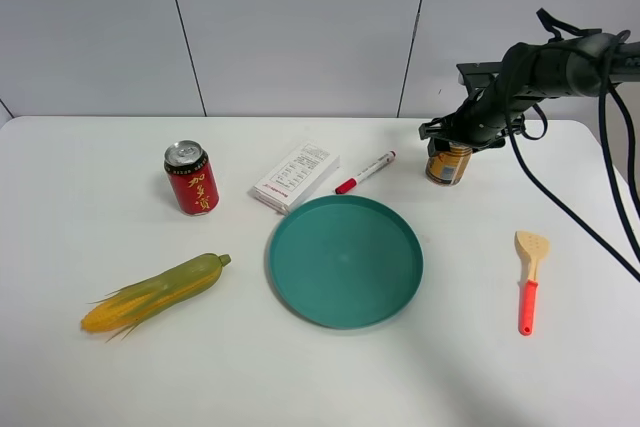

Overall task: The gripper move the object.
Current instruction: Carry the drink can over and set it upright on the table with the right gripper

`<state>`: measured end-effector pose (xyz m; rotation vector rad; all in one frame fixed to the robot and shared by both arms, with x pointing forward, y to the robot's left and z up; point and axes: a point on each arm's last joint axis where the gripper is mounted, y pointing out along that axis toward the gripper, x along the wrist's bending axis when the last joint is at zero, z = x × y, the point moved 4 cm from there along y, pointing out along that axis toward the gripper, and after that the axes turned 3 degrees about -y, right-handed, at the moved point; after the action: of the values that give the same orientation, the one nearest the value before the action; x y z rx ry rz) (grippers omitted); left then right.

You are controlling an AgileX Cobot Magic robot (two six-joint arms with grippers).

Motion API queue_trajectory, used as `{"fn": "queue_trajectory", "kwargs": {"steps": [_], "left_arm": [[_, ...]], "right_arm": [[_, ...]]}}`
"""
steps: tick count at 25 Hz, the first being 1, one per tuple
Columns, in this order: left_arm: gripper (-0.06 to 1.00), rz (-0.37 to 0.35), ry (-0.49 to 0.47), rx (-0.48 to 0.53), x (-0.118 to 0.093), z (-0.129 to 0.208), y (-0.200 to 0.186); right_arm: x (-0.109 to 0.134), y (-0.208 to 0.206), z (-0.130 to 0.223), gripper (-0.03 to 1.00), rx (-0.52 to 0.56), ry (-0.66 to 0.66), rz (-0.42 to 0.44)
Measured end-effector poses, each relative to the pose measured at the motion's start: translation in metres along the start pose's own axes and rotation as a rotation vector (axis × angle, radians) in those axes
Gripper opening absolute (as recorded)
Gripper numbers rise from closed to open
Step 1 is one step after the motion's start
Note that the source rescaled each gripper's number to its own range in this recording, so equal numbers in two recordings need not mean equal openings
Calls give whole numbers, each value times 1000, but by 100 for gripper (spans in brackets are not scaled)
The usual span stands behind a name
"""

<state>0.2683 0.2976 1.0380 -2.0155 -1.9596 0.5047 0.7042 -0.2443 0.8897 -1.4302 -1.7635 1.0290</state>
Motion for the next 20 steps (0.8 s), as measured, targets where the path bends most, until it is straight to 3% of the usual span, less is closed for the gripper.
{"fn": "queue_trajectory", "kwargs": {"steps": [8, 14, 20], "left_arm": [[100, 0, 0, 0, 0, 0, 0], [100, 0, 0, 0, 0, 0, 0], [100, 0, 0, 0, 0, 0, 0]], "right_arm": [[3, -21, 5, 0, 77, -6, -18], [7, -79, -5, 0, 58, -38, -18], [44, -126, -10, 0, 33, -212, -53]]}}
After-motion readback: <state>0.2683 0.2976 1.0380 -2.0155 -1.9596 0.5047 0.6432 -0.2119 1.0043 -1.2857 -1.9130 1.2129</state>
